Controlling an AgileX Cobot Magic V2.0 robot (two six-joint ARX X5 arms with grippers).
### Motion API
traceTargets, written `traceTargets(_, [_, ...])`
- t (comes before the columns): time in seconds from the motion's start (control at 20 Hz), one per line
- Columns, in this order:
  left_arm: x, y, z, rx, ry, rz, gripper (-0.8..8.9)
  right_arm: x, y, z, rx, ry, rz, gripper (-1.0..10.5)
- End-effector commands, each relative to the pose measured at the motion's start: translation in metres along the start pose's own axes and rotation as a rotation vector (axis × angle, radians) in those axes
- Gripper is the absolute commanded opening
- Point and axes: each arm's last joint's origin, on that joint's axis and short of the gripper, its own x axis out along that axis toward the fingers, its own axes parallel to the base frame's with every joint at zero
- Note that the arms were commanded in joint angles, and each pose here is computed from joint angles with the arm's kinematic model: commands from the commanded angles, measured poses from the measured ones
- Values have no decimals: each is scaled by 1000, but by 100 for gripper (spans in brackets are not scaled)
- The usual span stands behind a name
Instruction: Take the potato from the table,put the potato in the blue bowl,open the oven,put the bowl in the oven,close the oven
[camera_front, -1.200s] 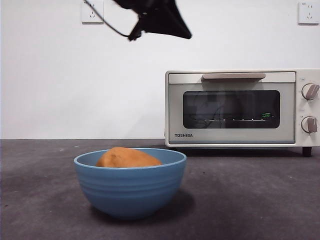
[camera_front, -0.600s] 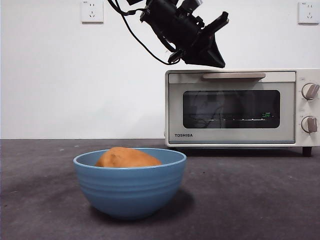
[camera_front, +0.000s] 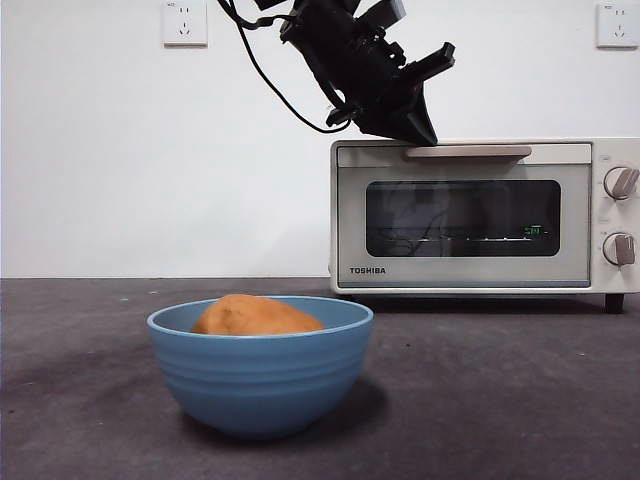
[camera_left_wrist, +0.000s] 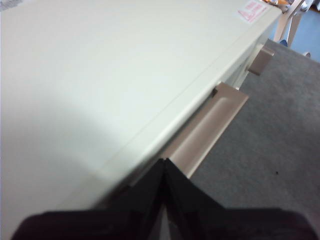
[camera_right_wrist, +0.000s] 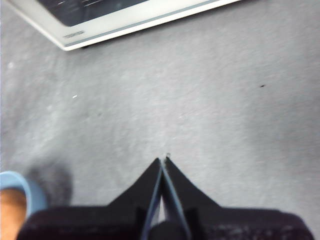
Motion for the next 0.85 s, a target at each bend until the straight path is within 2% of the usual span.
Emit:
traceTargets(0.05, [15,-1,-13,-13,53,-6,-6,0,1,0,-11,6,25,-12])
traceTargets(0.45, [21,-10,-33,-77,227,3,-6,-1,1,-3,-7,26,39,-12])
traceTargets(0.55, [22,-20,-37,-70,276,25,-6,-8,4,-3,-12,-4,82,-12])
traceTargets(0.85, [25,-53,-45,-42,363,-15,-6,-50,16,-2,-56,-142,118,-12])
